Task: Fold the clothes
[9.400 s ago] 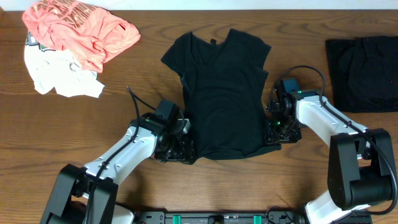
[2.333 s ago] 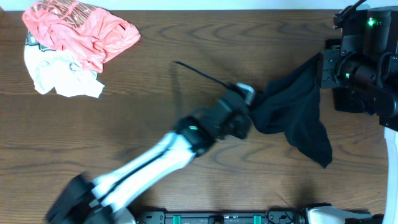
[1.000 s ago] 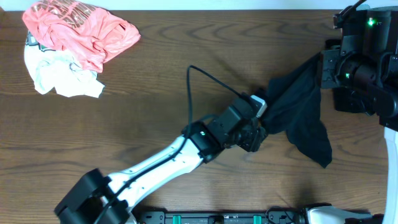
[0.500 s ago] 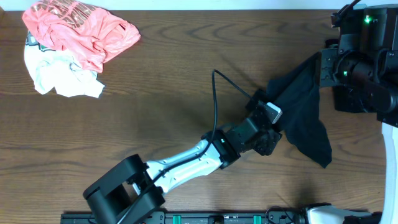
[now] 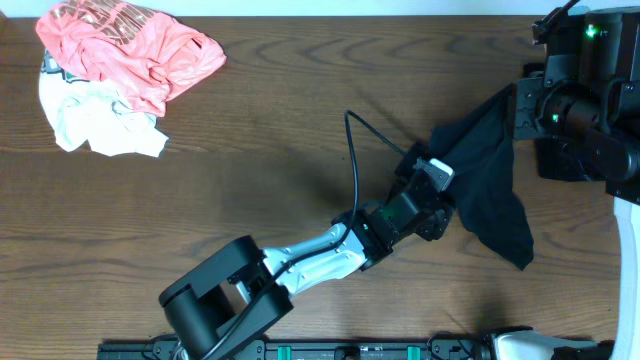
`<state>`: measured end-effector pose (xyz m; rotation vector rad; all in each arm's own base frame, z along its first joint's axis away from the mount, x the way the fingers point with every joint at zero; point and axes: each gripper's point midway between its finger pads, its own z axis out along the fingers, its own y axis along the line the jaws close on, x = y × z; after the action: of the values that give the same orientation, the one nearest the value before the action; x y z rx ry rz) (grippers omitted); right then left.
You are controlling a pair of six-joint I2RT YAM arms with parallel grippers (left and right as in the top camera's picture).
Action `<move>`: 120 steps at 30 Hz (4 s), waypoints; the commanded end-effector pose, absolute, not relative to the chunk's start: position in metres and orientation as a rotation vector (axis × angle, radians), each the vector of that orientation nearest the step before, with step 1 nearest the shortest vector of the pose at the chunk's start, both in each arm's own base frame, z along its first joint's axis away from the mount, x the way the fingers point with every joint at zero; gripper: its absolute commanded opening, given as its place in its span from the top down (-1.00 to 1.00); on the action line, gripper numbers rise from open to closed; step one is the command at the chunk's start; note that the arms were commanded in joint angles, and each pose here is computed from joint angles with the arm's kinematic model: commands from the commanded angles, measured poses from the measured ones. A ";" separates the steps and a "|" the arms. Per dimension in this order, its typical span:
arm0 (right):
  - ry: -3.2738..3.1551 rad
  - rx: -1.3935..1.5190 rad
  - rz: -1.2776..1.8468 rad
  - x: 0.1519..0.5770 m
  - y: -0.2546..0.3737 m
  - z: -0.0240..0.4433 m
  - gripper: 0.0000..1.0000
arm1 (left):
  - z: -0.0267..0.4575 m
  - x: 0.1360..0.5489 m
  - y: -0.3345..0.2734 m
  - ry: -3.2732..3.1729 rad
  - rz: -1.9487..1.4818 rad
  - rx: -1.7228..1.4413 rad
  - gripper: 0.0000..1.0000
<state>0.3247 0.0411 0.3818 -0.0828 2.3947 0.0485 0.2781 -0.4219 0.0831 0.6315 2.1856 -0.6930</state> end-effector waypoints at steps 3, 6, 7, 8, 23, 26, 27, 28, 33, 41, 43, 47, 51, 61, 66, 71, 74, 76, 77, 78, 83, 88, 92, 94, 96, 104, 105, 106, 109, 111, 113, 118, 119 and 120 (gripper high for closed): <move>2.379 -0.090 0.032 0.325 0.038 0.387 0.98 | 0.076 0.299 -0.407 2.157 -0.528 0.557 0.47; 2.379 -0.090 0.032 0.325 0.038 0.387 0.97 | 0.082 0.309 -0.401 2.126 -0.475 0.503 0.78; 2.379 -0.090 0.032 0.325 0.038 0.387 0.97 | 0.083 0.311 -0.400 2.120 -0.467 0.493 0.87; 2.380 -0.091 0.032 0.325 0.038 0.387 0.97 | 0.084 0.313 -0.399 2.114 -0.461 0.485 0.88; 2.378 -0.094 0.030 0.325 0.038 0.387 0.97 | 0.121 0.309 -0.353 2.188 -0.373 0.470 0.88; 2.371 -0.093 0.031 0.326 0.038 0.388 0.97 | 0.144 0.308 -0.330 2.200 -0.351 0.446 0.88; 2.369 -0.093 0.032 0.327 0.038 0.388 0.97 | 0.151 0.308 -0.323 2.202 -0.346 0.435 0.88; 2.368 -0.092 0.032 0.327 0.038 0.389 0.97 | 0.159 0.307 -0.316 2.202 -0.343 0.425 0.88; 2.367 -0.093 0.032 0.327 0.038 0.389 0.97 | 0.198 0.306 -0.280 2.179 -0.341 0.356 0.88; 2.368 -0.093 0.032 0.327 0.038 0.389 0.97 | 0.239 0.305 -0.228 2.138 -0.313 0.267 0.88; 2.368 -0.092 0.032 0.327 0.038 0.389 0.97 | 0.244 0.305 -0.218 2.137 -0.305 0.245 0.88; 2.367 -0.092 0.032 0.327 0.038 0.389 0.97 | 0.241 0.295 -0.229 2.166 -0.400 0.302 0.88; 2.367 -0.093 0.033 0.327 0.038 0.389 0.98 | 0.222 0.287 -0.250 2.234 -0.499 0.392 0.30; 2.367 -0.092 0.032 0.327 0.038 0.389 0.97 | 0.133 0.284 -0.289 2.409 -0.411 0.584 -0.08; 2.367 -0.092 0.031 0.327 0.038 0.389 0.98 | 0.123 0.270 -0.319 2.368 -0.410 0.671 -0.29; 2.367 -0.092 0.031 0.327 0.038 0.389 0.98 | 0.131 0.263 -0.344 2.262 -0.357 0.645 -0.47; 2.368 -0.087 0.029 0.327 0.036 0.389 0.97 | 0.139 0.262 -0.351 2.212 -0.328 0.520 -0.54; 2.369 -0.086 0.028 0.327 0.036 0.388 0.97 | 0.141 0.260 -0.357 2.195 -0.348 0.443 -0.55; 2.369 -0.086 0.028 0.327 0.036 0.388 0.97 | 0.141 0.259 -0.363 2.190 -0.372 0.423 -0.56; 2.369 -0.086 0.029 0.327 0.036 0.388 0.97 | 0.139 0.258 -0.367 2.189 -0.392 0.407 -0.55; 2.371 -0.086 0.029 0.327 0.036 0.388 0.97 | 0.118 0.266 -0.386 2.184 -0.445 0.342 -0.69; 2.380 -0.087 0.027 0.325 0.036 0.387 0.97 | 0.106 0.271 -0.398 2.168 -0.467 0.332 -0.82; 2.375 -0.086 0.028 0.326 0.036 0.387 0.97 | 0.108 0.272 -0.399 2.160 -0.477 0.327 -0.88; 2.368 -0.086 0.029 0.327 0.036 0.389 0.98 | 0.108 0.272 -0.401 2.154 -0.485 0.324 -0.89; 2.365 -0.085 0.030 0.328 0.036 0.389 0.97 | 0.108 0.273 -0.404 2.148 -0.499 0.322 -0.92; 2.365 -0.085 0.030 0.328 0.036 0.389 0.97 | 0.088 0.272 -0.416 2.150 -0.517 0.337 -0.96; 2.365 -0.085 0.030 0.328 0.036 0.389 0.97 | 0.084 0.272 -0.417 2.152 -0.517 0.339 -0.96; 2.365 -0.085 0.029 0.328 0.036 0.389 0.97 | 0.082 0.272 -0.419 2.151 -0.524 0.342 -0.96; 2.364 -0.085 0.029 0.328 0.036 0.389 0.98 | 0.080 0.271 -0.426 2.140 -0.557 0.365 -0.96; 2.364 -0.085 0.029 0.328 0.036 0.389 0.98 | 0.082 0.266 -0.434 2.129 -0.593 0.429 -0.96; 2.363 -0.085 0.029 0.328 0.036 0.389 0.97 | 0.083 0.260 -0.442 2.120 -0.632 0.501 -0.96; 2.363 -0.085 0.030 0.328 0.036 0.389 0.97 | 0.081 0.256 -0.444 2.107 -0.612 0.564 -0.96; 2.363 -0.085 0.030 0.328 0.036 0.389 0.98 | 0.079 0.256 -0.444 2.105 -0.604 0.576 -0.96; 2.363 -0.085 0.030 0.328 0.036 0.389 0.97 | 0.078 0.256 -0.444 2.100 -0.595 0.590 -0.96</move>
<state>0.3266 0.0401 0.3835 -0.0858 2.3846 0.0446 0.2590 -0.4405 0.0811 0.5092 2.1205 -0.6184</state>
